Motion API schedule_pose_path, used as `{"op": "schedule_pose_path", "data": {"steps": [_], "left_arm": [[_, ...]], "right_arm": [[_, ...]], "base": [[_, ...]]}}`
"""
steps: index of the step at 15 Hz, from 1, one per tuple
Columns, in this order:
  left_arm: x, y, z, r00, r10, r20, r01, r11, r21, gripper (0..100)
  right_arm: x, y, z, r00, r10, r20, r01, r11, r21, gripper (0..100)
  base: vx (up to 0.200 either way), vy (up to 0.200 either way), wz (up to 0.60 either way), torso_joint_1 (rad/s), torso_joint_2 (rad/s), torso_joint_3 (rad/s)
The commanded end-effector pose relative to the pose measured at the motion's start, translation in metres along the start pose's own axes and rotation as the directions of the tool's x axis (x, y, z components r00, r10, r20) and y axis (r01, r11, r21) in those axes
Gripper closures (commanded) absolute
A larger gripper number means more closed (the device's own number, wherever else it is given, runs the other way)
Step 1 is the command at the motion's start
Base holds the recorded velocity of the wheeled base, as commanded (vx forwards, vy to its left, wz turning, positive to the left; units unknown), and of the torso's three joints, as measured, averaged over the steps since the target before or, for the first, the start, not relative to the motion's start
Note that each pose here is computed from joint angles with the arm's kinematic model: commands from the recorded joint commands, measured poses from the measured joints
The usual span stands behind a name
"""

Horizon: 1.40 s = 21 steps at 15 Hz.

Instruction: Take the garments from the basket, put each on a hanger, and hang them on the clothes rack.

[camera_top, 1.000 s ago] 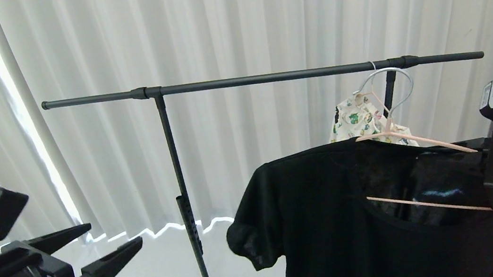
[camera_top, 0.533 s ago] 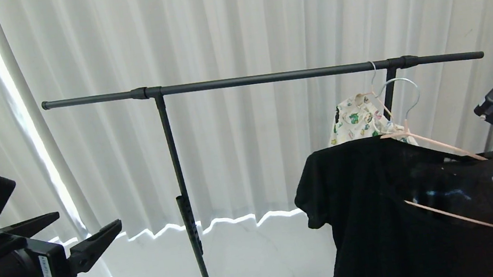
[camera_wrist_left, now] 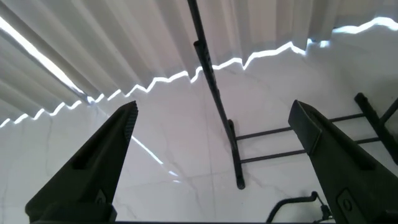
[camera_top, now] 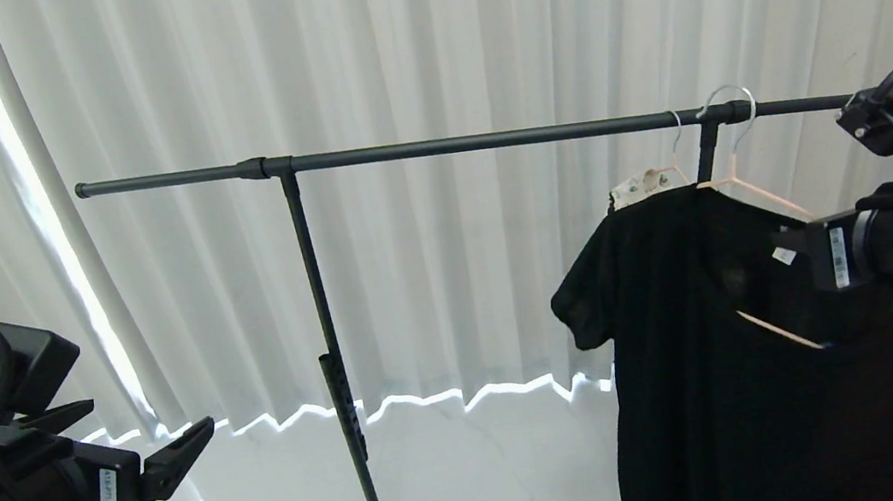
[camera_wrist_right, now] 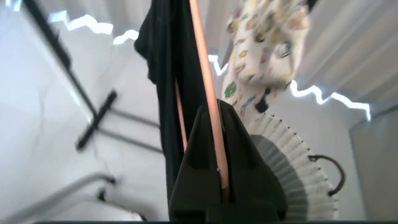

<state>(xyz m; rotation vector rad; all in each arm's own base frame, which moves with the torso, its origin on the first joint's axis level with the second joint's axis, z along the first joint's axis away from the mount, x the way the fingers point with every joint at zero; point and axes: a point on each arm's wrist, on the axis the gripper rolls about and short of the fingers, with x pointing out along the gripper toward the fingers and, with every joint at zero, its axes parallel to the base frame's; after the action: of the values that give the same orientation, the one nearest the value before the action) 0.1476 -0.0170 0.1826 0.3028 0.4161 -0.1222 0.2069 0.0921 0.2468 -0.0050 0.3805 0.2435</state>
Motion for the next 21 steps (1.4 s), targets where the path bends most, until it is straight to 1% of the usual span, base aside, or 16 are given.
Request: {"op": "schedule_pose_path", "data": {"steps": [1, 3, 8, 12, 17, 21], "left_arm": [[0.001, 0.0, 0.0, 1.0, 0.0, -0.001, 0.0, 1.0, 0.001, 0], [0.0, 0.0, 0.0, 1.0, 0.001, 0.001, -0.001, 1.0, -0.001, 0], [0.0, 0.0, 0.001, 1.0, -0.001, 0.006, 0.001, 1.0, 0.0, 0], [-0.002, 0.0, 0.001, 1.0, 0.0, 0.009, 0.0, 1.0, 0.0, 0], [-0.002, 0.0, 0.001, 1.0, 0.0, 0.009, 0.0, 1.0, 0.0, 0], [-0.002, 0.0, 0.001, 1.0, 0.0, 0.009, 0.0, 1.0, 0.0, 0]], "right_arm": [[0.019, 0.003, 0.001, 0.999, -0.03, -0.012, 0.03, 0.999, 0.022, 100], [0.019, 0.002, 0.002, 0.999, -0.034, -0.008, 0.034, 0.999, 0.025, 100], [0.02, 0.004, 0.009, 0.999, -0.022, 0.029, 0.021, 0.999, 0.029, 100], [0.019, 0.008, 0.012, 0.997, 0.003, 0.071, -0.005, 1.0, 0.027, 100], [0.016, 0.019, 0.012, 0.996, 0.043, 0.074, -0.044, 0.999, 0.012, 100], [0.017, 0.019, 0.011, 0.996, 0.059, 0.07, -0.06, 0.998, 0.01, 100]], "base": [[0.0, 0.0, 0.0, 0.0, 0.0, 0.0], [0.0, 0.0, 0.0, 0.0, 0.0, 0.0], [0.2, 0.0, 0.0, 0.001, 0.0, -0.002], [0.2, 0.0, 0.0, 0.005, 0.0, 0.002], [0.2, 0.0, 0.0, 0.002, 0.0, 0.003], [0.2, 0.0, 0.0, 0.002, 0.0, 0.002]]}}
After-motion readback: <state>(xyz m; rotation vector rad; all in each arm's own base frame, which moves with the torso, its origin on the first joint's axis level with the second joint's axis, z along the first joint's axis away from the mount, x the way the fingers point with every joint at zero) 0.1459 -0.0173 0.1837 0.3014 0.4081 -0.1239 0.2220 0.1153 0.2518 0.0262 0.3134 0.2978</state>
